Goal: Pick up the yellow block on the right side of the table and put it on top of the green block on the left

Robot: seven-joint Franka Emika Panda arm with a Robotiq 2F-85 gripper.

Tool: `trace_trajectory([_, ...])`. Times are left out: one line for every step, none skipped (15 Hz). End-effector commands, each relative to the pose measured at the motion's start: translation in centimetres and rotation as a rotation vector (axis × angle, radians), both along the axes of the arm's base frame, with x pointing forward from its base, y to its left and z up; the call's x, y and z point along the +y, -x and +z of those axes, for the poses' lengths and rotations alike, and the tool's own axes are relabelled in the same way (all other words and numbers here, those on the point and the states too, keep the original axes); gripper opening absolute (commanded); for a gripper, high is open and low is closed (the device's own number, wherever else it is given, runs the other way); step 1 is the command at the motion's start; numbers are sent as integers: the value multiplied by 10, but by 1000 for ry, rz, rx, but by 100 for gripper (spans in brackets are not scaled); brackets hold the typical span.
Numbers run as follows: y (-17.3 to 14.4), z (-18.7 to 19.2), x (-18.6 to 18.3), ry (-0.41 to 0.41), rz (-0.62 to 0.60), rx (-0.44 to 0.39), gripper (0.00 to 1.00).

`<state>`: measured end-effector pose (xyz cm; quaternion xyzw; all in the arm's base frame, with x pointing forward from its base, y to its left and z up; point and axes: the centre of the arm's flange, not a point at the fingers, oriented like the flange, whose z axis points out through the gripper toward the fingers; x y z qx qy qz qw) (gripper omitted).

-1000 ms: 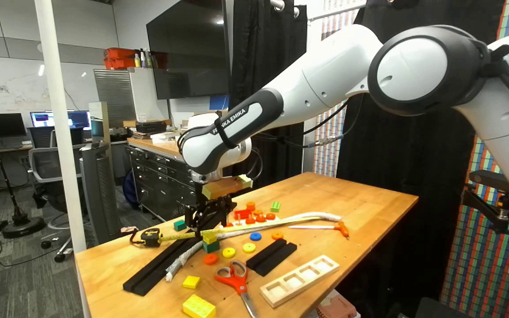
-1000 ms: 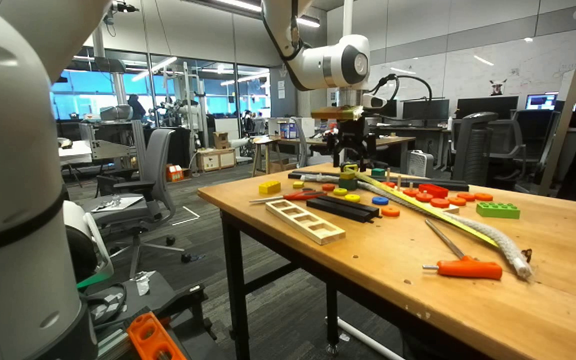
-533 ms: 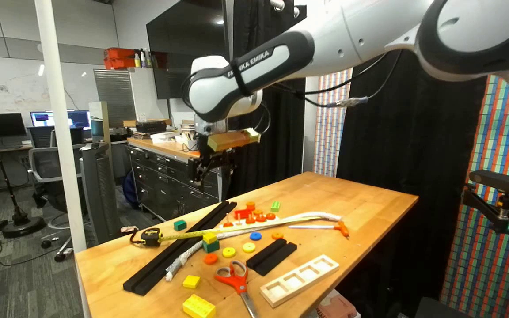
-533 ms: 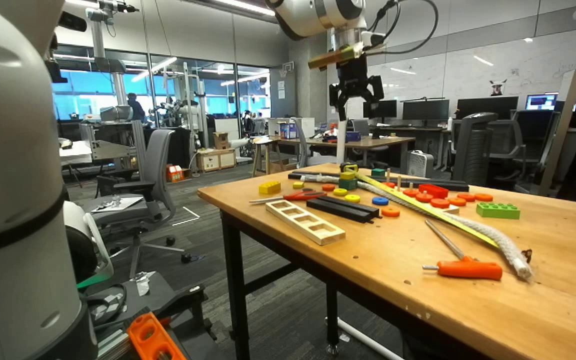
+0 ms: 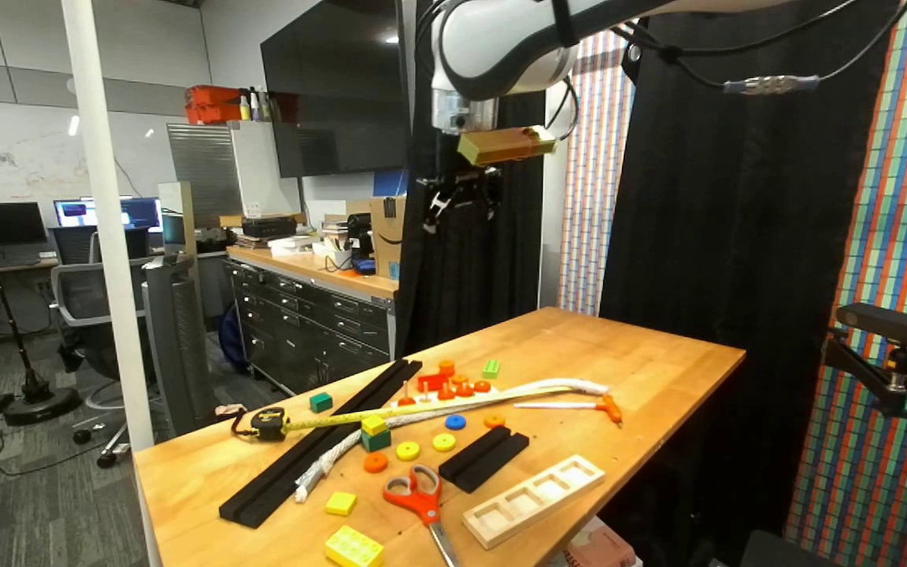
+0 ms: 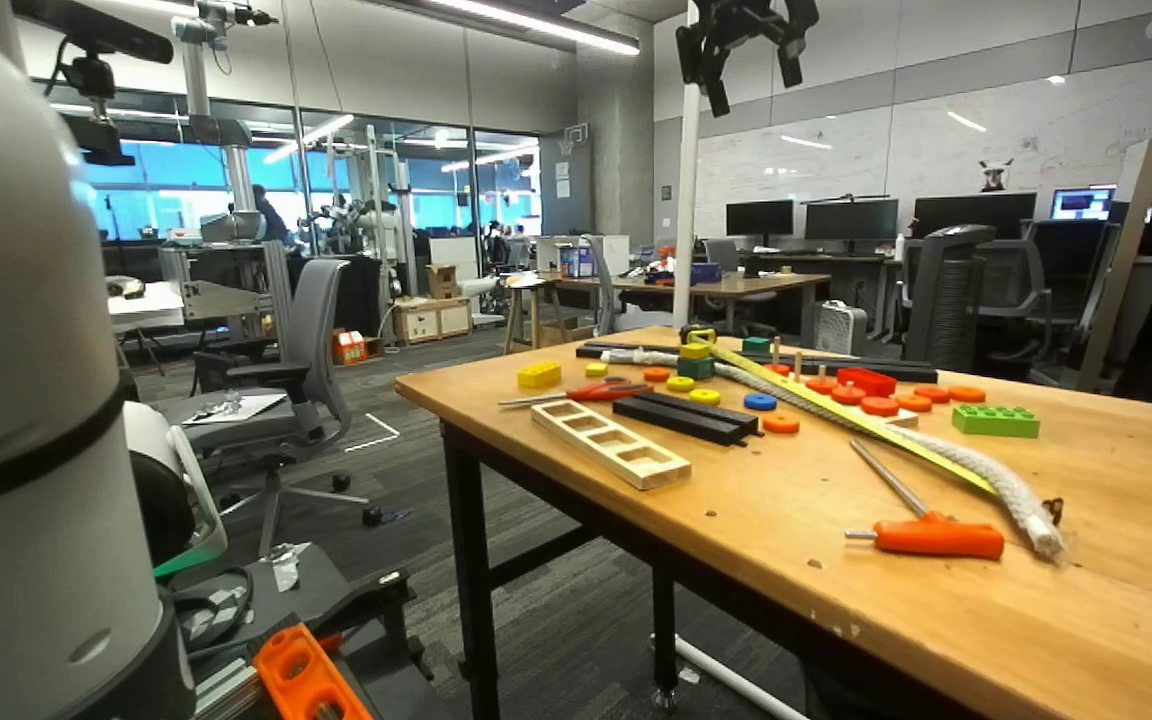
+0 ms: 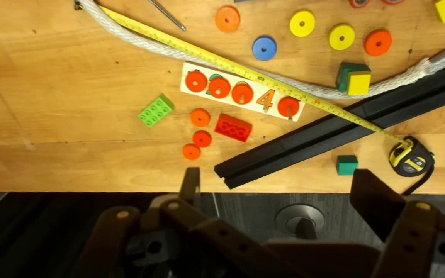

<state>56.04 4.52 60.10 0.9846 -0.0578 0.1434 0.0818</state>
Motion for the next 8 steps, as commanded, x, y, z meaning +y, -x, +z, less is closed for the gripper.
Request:
trace_trajectory([79,21,-49,20,-98,-33,100])
trace_trajectory([97,24,-64,10,-125,-32,100])
trace_trajectory([114,25,-79,2,-149,-32,100])
trace_trajectory([131,24,-93,-4,-173,-29,100])
trace_trajectory([149,22,-108,-8,-195,-27,100])
trace_trajectory([166,16,-120,-18,-207,-22,100])
trace_trajectory([180,11,-130,-31,-209,-12,100])
trace_trajectory([190,7,-135,-50,-199,0,100])
